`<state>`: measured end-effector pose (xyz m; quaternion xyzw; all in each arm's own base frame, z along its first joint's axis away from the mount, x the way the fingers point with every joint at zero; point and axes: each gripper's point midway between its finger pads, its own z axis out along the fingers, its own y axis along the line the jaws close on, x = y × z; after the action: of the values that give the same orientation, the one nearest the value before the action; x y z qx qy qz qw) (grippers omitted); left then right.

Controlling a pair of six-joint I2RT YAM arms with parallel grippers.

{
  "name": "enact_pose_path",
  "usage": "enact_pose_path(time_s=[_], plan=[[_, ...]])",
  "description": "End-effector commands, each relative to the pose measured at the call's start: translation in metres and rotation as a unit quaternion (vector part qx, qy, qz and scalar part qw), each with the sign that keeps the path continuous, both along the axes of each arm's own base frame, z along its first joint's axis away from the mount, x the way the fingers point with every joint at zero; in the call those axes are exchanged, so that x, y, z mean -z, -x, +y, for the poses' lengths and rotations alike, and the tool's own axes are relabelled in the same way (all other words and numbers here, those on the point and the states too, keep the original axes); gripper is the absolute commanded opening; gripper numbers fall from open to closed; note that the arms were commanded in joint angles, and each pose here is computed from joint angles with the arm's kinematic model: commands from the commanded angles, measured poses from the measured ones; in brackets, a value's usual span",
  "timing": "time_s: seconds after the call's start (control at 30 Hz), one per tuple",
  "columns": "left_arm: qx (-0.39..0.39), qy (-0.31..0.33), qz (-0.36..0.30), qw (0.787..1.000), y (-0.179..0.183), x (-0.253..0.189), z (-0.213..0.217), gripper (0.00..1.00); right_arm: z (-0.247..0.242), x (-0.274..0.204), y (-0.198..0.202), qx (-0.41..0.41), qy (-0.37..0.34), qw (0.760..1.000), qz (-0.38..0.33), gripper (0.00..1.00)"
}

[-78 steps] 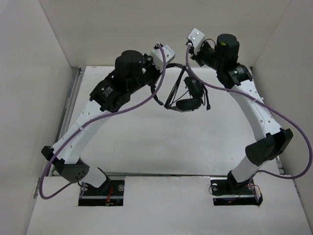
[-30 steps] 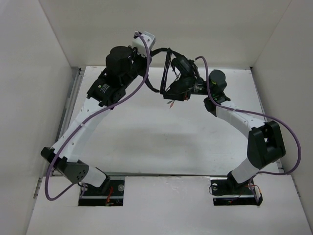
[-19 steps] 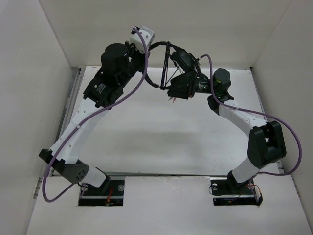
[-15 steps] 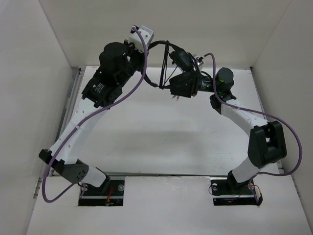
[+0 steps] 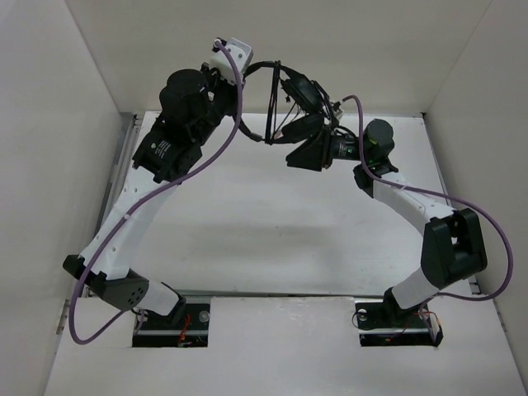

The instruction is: Wrap the headphones

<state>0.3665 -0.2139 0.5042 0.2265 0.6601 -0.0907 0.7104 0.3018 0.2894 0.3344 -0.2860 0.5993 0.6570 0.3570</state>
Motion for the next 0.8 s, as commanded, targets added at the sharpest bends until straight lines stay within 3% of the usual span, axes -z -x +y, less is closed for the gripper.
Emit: enact_pose_path(time_s=[0.0, 0.2, 0.57, 0.77], plan=[[-0.018, 0.065, -0.056, 0.996, 0.009, -0.045, 0.016, 0.00, 0.001, -0.027, 0.019, -0.008, -0.018, 0.998, -0.062, 0.49], [-0.021, 0.053, -0.051, 0.997, 0.007, -0.036, 0.019, 0.00, -0.009, -0.025, 0.011, 0.007, -0.013, 0.997, -0.075, 0.49], [-0.027, 0.029, 0.010, 0.999, 0.014, 0.035, 0.021, 0.00, -0.112, -0.060, -0.051, 0.177, 0.006, 0.970, -0.164, 0.48], [0.002, 0.035, 0.047, 0.998, 0.035, 0.062, 0.013, 0.00, -0.134, -0.061, -0.062, 0.217, 0.018, 0.959, -0.179, 0.48]])
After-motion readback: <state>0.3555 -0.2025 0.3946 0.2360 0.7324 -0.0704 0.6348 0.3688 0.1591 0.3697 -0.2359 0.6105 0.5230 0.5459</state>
